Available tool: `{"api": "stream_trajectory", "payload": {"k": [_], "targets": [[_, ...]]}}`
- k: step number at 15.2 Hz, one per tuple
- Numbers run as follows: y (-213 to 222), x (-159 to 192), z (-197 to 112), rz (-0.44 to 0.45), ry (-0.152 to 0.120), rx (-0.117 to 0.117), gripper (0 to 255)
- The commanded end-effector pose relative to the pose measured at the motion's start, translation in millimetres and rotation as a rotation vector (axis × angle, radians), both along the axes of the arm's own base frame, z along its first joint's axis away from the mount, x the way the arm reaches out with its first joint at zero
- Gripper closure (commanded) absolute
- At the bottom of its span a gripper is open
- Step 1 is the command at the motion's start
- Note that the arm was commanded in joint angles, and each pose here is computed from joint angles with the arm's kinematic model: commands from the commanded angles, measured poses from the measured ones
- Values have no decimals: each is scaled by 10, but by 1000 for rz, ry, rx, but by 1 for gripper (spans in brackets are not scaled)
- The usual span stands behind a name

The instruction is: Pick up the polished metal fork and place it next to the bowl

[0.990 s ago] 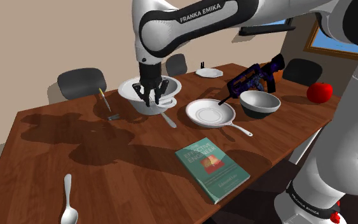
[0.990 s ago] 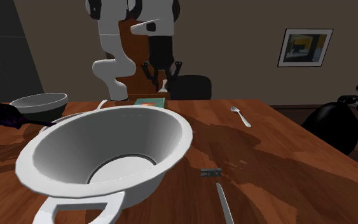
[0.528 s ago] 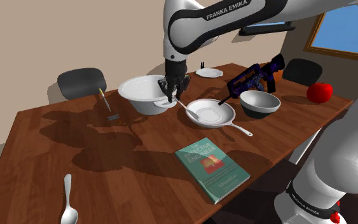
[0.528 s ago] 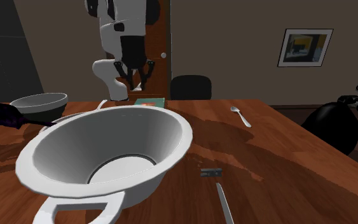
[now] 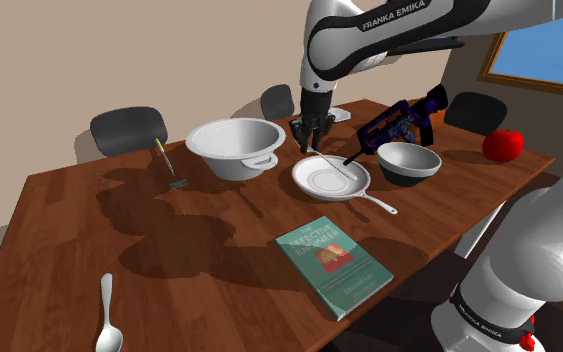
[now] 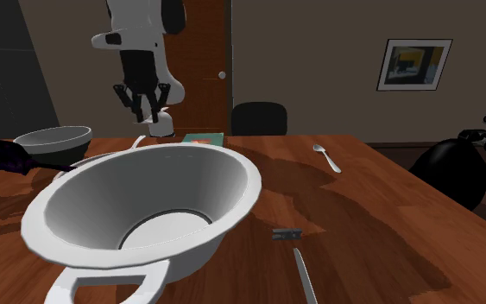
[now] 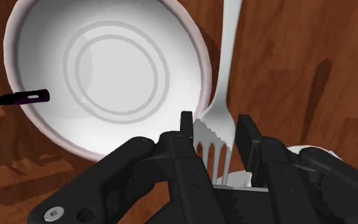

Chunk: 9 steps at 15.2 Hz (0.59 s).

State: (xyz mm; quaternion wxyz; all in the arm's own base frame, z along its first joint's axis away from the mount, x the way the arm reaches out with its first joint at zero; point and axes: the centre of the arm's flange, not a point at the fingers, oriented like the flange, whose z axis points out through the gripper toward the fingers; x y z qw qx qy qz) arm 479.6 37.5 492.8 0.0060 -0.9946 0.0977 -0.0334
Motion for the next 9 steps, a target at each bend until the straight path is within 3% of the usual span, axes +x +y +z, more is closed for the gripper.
{"api": "stream_trajectory", "payload": {"k": [1, 9], "targets": [[-224, -92, 19, 2, 0, 0, 255], [-1217, -452, 21, 2, 0, 0, 255]]}}
